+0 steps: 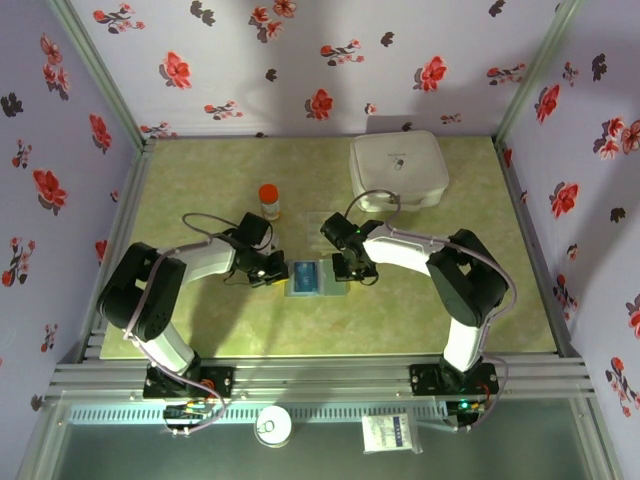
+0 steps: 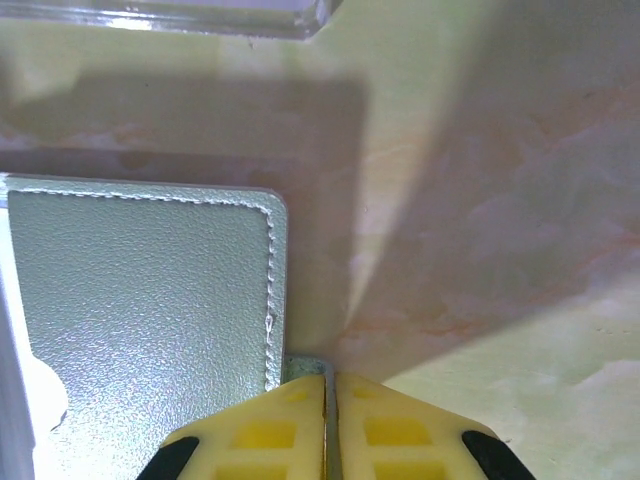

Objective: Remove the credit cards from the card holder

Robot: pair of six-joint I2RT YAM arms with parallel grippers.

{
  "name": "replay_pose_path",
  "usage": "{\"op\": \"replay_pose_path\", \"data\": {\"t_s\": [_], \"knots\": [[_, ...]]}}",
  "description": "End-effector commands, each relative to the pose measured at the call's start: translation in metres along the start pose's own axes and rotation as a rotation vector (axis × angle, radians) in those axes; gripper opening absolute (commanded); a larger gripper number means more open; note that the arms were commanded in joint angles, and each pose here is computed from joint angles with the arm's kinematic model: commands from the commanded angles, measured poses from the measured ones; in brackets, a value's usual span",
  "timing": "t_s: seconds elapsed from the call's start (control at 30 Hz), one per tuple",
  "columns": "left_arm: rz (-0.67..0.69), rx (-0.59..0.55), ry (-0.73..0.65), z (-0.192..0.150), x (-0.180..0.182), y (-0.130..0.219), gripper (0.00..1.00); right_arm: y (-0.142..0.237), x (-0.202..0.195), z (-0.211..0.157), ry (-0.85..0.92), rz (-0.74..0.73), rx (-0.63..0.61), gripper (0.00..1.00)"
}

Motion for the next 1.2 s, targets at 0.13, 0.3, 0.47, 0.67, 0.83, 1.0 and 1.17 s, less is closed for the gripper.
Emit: {"op": "replay_pose_path", "data": {"t_s": [0.13, 0.3, 0.47, 0.67, 0.83, 1.0, 1.17], "knots": [[0.049, 0.052, 0.042, -0.013, 0.010, -0.011, 0.00, -0.002, -0.024, 0.005, 0.007, -0.093, -0.015, 0.13], [0.057, 0.060, 0.053, -0.016, 0.011, -0.013, 0.00, 0.003, -0.026, 0.004, 0.009, -0.093, -0.019, 0.26], [0.053, 0.049, 0.055, -0.016, 0.009, -0.010, 0.00, 0.015, -0.033, 0.003, 0.004, -0.091, -0.037, 0.35], [0.058, 0.054, 0.053, -0.017, 0.011, -0.012, 0.00, 0.010, -0.044, 0.000, -0.028, -0.081, -0.026, 0.38], [0.055, 0.048, 0.045, -0.016, 0.008, -0.008, 0.00, -0.001, -0.047, -0.002, -0.029, -0.096, -0.008, 0.41], [0.055, 0.046, 0.040, -0.017, 0.009, -0.008, 0.00, -0.016, -0.047, -0.009, -0.043, -0.093, 0.032, 0.41], [0.031, 0.028, 0.039, -0.013, 0.003, -0.006, 0.00, -0.013, -0.048, -0.009, -0.040, -0.114, 0.046, 0.41]]}}
Point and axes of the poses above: each hand's point on the last joint's axis, 136 mm out from that joint toward the fingers, its own y axis back along the fingers, its own x axis along the line the jaws close on, z = x × y, the point moved 1 cm from there along y, back along the fingers, and after that the axes turned 8 degrees about -y, right-handed, at the moved point
